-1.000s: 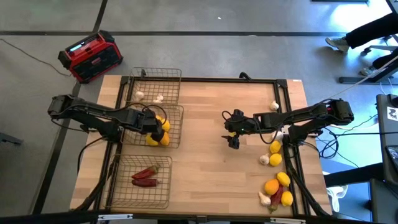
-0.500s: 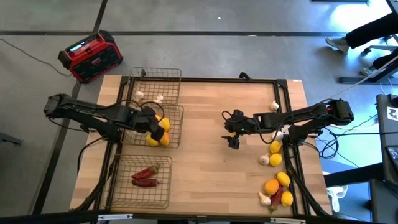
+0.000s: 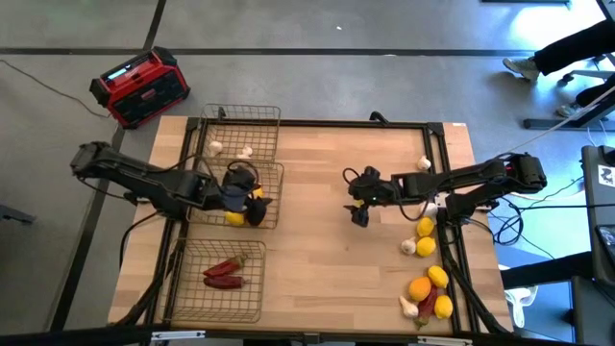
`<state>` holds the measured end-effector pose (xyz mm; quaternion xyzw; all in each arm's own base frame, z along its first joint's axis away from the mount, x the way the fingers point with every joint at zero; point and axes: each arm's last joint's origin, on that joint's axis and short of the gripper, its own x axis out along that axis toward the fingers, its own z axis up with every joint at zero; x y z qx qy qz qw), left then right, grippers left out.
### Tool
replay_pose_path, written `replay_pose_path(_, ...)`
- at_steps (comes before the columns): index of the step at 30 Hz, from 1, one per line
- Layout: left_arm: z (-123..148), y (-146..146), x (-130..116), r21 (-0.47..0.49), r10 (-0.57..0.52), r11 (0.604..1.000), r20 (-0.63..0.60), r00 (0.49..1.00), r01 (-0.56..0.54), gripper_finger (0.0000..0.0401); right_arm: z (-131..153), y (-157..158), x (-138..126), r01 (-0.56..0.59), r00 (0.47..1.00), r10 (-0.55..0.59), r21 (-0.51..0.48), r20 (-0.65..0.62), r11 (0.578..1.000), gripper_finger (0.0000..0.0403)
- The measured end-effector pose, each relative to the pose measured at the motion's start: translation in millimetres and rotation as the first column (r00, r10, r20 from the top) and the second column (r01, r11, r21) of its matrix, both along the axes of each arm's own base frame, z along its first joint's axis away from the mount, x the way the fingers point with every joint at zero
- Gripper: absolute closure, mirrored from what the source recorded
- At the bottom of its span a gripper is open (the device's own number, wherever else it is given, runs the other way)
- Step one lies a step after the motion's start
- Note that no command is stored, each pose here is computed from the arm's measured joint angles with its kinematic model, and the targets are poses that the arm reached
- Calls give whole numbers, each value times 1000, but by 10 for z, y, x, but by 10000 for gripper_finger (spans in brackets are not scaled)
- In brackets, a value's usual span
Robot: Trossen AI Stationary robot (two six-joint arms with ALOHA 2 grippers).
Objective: Sort produce into baskets
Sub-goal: Put the garlic in the top wire basket
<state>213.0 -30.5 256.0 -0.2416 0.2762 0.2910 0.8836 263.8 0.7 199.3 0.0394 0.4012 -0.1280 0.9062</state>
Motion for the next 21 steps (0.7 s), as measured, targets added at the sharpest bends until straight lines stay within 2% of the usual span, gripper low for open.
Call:
replay_pose_path(5,-133,-22,99,10,0,1000,-48,999,1,100,-52,-133,-75,123,989,-124,-16,-79,992,80)
replay_pose_path(9,-234,-36,165,23,-3,1000,-95,995,5,100,-48,-299,-168,227,955,-228,-28,-192,974,80)
replay_pose_path(14,-280,-54,246,58,-42,997,-101,994,48,100,55,-511,-282,345,878,-367,-126,-306,930,80)
replay_pose_path(21,-249,-74,286,89,-85,992,-73,994,92,100,132,-869,-547,469,716,-521,-232,-464,852,80)
